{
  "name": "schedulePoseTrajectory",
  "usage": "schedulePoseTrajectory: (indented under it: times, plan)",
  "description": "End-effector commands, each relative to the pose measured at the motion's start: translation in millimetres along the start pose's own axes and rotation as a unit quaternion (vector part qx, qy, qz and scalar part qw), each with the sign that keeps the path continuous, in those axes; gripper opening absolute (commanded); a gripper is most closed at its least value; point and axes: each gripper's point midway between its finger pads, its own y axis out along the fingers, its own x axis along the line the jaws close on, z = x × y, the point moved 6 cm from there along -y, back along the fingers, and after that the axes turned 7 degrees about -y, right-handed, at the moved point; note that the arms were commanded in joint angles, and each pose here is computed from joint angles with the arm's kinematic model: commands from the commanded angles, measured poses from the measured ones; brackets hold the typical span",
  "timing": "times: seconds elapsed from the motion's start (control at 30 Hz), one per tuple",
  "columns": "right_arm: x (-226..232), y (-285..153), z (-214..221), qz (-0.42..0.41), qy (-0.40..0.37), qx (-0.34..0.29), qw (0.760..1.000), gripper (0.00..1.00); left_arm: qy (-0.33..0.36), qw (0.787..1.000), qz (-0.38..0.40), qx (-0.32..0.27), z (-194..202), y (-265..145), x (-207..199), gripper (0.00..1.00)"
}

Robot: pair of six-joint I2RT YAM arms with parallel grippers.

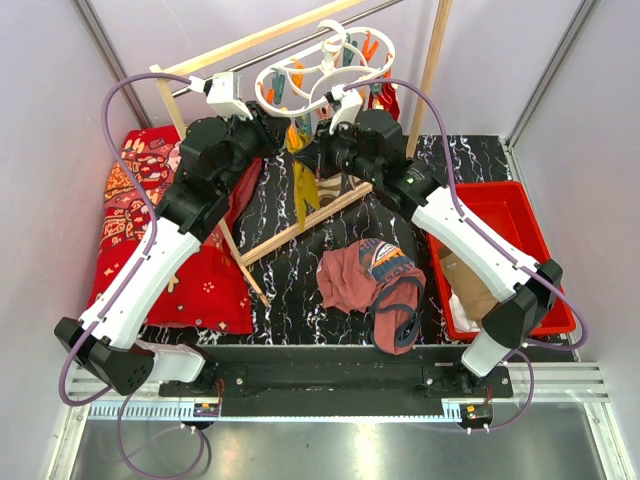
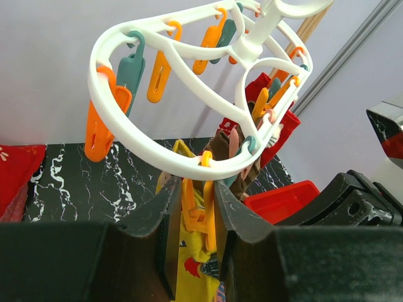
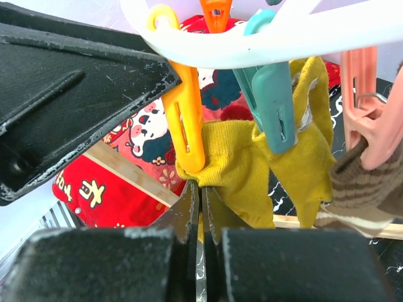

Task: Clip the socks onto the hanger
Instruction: Clamp the sock onto the hanger, then reset both arms

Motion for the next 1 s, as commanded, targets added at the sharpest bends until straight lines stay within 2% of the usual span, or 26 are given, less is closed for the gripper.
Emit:
schedulePoseTrajectory:
  times: [0.0,0.07,0.17,0.2,0.3,0.4,0.43,0.47,0.53,0.57,0.63,0.67,0.77,0.87,0.9,0.97]
  plan:
    - [12,-3,-29,-0.019,-0.004,-0.051,0.999,0.0,-0.015,0.999,0.017,-0.037,-23,-13,-9,0.05]
    - [13,-3,-29,-0.02,-0.004,-0.051,0.998,0.0,-0.016,0.999,0.017,-0.037,-23,-14,-10,0.09]
    - [13,-2,-28,-0.02,-0.004,-0.05,0.999,0.0,-0.017,0.999,0.019,-0.042,-26,-16,-11,0.27]
    - [13,-3,-29,-0.02,-0.004,-0.051,0.998,0.0,-0.015,0.999,0.02,-0.044,-27,-18,-11,0.39]
    - [12,-4,-31,-0.019,-0.005,-0.054,0.998,0.04,-0.015,0.999,0.02,-0.048,-30,-21,-12,0.6]
    - [13,-5,-32,-0.019,-0.006,-0.058,0.998,0.09,-0.014,0.998,0.02,-0.051,-33,-25,-12,0.68]
    - [14,-6,-33,-0.021,-0.006,-0.06,0.998,0.12,-0.013,0.998,0.022,-0.054,-35,-26,-13,0.75]
    - [15,-7,-34,-0.023,-0.008,-0.062,0.998,0.24,-0.014,0.998,0.023,-0.056,-37,-29,-14,0.78]
    - [14,-9,-36,-0.022,-0.009,-0.066,0.998,0.36,-0.014,0.998,0.027,-0.059,-40,-33,-16,0.85]
    - [14,-11,-36,-0.021,-0.011,-0.068,0.997,0.46,-0.013,0.998,0.031,-0.062,-43,-38,-17,0.87]
    - [14,-15,-37,-0.017,-0.016,-0.074,0.997,0.53,-0.013,0.997,0.037,-0.064,-46,-44,-20,0.91]
    - [13,-17,-37,-0.012,-0.023,-0.075,0.997,0.6,-0.012,0.997,0.044,-0.064,-49,-51,-22,0.93]
    - [7,-29,-36,0.013,-0.037,-0.08,0.996,0.68,-0.015,0.996,0.065,-0.063,-50,-66,-26,0.99]
    - [-3,-47,-31,0.051,-0.056,-0.083,0.994,0.77,-0.015,0.994,0.092,-0.057,-49,-85,-30,0.99]
    - [-8,-52,-29,0.074,-0.059,-0.084,0.992,0.82,-0.015,0.993,0.109,-0.051,-47,-91,-33,0.99]
    - [-19,-71,-23,0.122,-0.069,-0.087,0.986,0.87,-0.014,0.99,0.131,-0.043,-43,-107,-35,0.99]
